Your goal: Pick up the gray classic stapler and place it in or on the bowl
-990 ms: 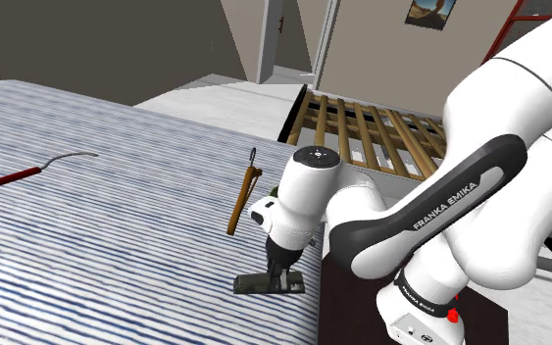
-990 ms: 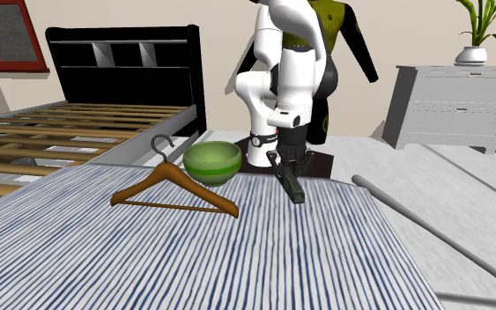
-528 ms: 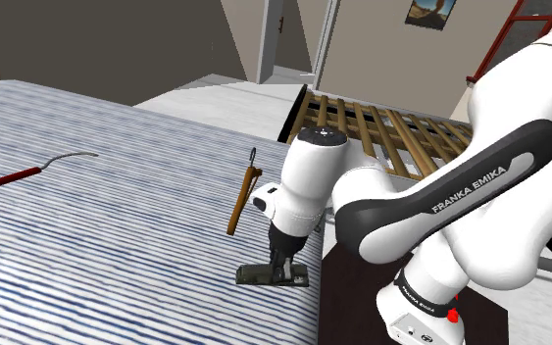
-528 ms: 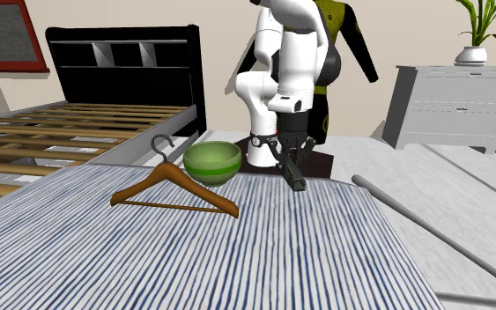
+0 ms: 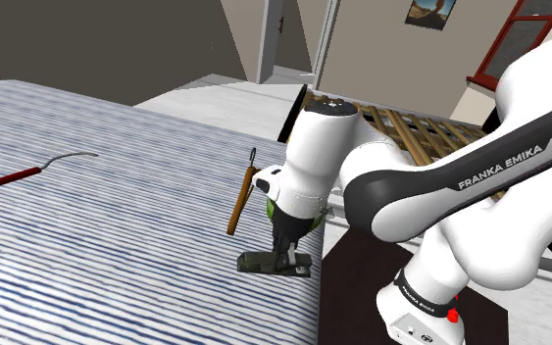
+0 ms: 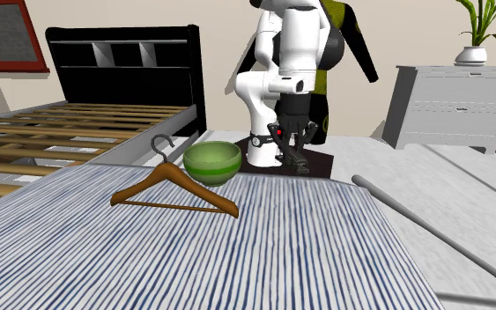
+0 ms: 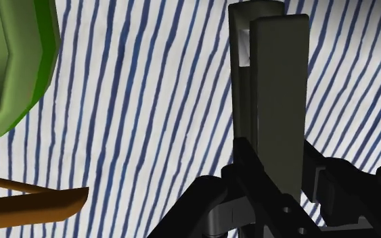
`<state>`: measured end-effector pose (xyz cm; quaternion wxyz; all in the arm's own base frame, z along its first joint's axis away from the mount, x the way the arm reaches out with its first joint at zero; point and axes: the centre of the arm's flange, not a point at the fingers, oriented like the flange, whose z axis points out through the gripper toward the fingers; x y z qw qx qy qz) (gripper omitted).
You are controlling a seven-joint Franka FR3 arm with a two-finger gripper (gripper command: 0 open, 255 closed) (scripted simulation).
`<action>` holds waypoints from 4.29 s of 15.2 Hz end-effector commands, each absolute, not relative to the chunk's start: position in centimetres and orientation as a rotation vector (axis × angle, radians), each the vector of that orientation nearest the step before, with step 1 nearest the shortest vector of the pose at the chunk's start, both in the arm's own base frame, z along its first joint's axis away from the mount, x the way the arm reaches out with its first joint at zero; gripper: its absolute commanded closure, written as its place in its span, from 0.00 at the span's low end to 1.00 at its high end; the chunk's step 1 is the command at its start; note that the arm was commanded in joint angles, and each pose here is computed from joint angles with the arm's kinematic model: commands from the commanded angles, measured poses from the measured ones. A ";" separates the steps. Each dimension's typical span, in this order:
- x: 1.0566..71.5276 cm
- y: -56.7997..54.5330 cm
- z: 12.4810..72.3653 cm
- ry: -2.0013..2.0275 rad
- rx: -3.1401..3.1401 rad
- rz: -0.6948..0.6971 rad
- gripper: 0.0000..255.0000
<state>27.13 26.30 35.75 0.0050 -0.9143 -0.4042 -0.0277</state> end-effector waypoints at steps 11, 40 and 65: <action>27.2 26.3 42.1 -1.266 -2.863 -0.086 1.00; 36.7 5.9 37.7 -1.266 -2.863 -0.086 1.00; 36.5 5.7 41.3 -1.266 -2.863 -0.086 0.00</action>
